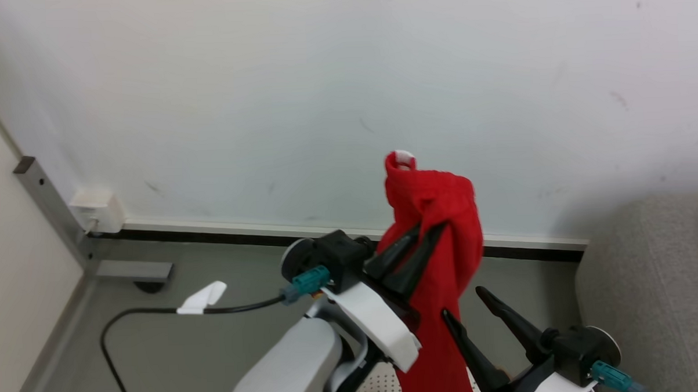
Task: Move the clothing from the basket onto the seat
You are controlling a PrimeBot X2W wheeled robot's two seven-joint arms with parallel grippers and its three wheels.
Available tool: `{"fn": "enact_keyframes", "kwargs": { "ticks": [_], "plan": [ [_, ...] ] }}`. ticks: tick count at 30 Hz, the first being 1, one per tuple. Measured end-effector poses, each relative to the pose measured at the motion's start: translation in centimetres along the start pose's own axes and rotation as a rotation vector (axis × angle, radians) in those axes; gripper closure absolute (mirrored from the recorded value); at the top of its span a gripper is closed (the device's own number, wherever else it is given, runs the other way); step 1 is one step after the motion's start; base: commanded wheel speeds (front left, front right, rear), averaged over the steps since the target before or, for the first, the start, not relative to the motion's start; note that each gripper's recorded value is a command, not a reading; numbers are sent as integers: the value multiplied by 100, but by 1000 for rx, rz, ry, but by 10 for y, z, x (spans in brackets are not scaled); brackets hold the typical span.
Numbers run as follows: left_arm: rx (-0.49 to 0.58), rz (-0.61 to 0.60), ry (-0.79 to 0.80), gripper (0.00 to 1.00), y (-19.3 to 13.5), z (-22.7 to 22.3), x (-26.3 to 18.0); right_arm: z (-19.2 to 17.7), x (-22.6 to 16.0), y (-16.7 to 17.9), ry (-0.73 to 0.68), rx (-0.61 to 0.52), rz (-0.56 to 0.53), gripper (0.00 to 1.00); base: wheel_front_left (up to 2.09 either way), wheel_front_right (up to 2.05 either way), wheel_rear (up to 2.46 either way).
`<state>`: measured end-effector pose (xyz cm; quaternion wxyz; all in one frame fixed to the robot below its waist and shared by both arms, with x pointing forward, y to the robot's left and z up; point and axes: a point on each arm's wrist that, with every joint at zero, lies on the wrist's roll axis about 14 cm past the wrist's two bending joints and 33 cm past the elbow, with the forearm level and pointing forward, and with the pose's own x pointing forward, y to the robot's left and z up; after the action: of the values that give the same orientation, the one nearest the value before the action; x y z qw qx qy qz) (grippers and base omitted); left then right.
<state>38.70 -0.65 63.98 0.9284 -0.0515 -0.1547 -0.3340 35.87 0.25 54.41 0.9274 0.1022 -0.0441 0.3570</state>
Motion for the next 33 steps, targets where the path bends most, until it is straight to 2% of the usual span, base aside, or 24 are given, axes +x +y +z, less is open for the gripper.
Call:
{"fn": "enact_keyframes", "kwargs": {
  "ticks": [9,16,17,18,19,26,33],
  "plan": [
    [-35,-59,14,100,-30,2,-15,-33,18,20,116,34,80,0,0,0,0],
    [-55,-76,6,100,-43,12,-22,-59,22,25,202,60,91,0,0,0,0],
    [-55,-74,5,100,-43,12,-23,-60,23,26,208,62,94,14,0,0,0],
    [-59,-71,5,100,-43,13,-23,-61,24,26,211,62,96,67,0,0,0],
    [-63,-70,4,100,-43,13,-23,-61,25,26,212,64,96,100,0,0,0],
    [-66,-50,12,100,-38,11,-23,-54,28,17,189,77,67,100,0,0,0],
    [-86,8,13,100,-21,6,-21,-42,18,1,139,95,8,100,0,0,0]
  ]
}}
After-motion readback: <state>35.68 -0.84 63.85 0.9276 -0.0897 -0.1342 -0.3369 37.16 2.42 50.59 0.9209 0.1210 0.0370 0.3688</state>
